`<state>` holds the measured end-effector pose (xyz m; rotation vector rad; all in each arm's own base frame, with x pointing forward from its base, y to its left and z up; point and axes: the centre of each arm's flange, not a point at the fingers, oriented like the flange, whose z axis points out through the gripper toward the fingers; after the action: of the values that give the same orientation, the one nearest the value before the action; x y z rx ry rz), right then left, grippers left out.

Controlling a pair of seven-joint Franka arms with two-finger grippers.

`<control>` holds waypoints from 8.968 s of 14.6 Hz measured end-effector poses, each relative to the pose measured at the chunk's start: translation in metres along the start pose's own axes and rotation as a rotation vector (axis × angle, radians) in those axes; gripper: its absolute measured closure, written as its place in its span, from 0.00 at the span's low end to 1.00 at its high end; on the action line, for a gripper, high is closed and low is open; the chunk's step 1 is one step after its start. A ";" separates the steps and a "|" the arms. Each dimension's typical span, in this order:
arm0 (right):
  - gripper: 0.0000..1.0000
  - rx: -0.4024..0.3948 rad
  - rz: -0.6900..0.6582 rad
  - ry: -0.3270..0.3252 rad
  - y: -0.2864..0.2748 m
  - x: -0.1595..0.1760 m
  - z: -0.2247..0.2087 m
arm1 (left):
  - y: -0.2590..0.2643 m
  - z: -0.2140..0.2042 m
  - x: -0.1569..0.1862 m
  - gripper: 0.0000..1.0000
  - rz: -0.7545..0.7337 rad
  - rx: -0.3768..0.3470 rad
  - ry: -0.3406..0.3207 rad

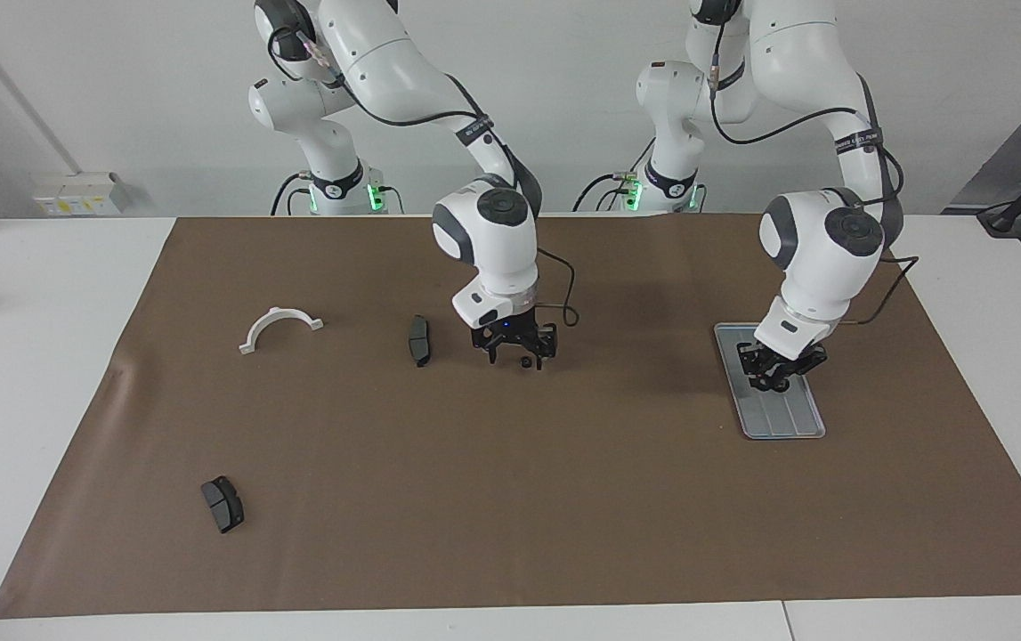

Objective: Pick bearing gear from pile to tray

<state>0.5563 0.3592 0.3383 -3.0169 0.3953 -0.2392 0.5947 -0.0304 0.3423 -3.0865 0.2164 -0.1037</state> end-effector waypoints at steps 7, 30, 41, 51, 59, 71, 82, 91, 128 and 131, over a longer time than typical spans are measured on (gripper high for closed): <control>0.00 -0.060 -0.070 0.038 0.154 0.121 -0.112 | -0.007 0.015 -0.037 0.65 0.006 -0.026 -0.090; 0.00 -0.118 -0.145 -0.191 0.359 0.123 -0.313 | 0.242 -0.058 -0.007 0.00 -0.031 -0.069 0.033; 0.00 -0.120 -0.151 -0.185 0.355 0.121 -0.316 | 0.380 -0.001 -0.017 0.00 -0.029 -0.066 -0.016; 0.00 -0.120 -0.151 -0.185 0.355 0.121 -0.316 | 0.398 0.032 -0.048 0.00 0.000 -0.063 -0.013; 0.00 -0.120 -0.151 -0.185 0.355 0.121 -0.316 | 0.396 0.024 -0.046 0.76 -0.004 -0.070 -0.004; 0.00 -0.120 -0.151 -0.185 0.355 0.121 -0.316 | 0.303 -0.035 0.003 0.76 -0.108 -0.072 -0.013; 0.00 -0.120 -0.151 -0.185 0.355 0.121 -0.316 | 0.047 -0.022 0.040 0.76 -0.113 -0.057 -0.037; 0.00 -0.120 -0.151 -0.185 0.355 0.121 -0.316 | -0.013 0.011 0.024 0.76 -0.158 -0.039 0.025; 0.00 -0.120 -0.151 -0.185 0.355 0.121 -0.316 | -0.014 -0.131 0.029 0.00 -0.073 -0.091 0.004; 0.00 -0.120 -0.151 -0.185 0.355 0.120 -0.316 | -0.015 -0.141 0.029 0.00 -0.072 -0.093 0.021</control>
<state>0.5306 -0.0356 0.6277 -3.1539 0.1721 0.0557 0.6157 -0.0255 0.4855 -3.1877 0.1134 -0.1326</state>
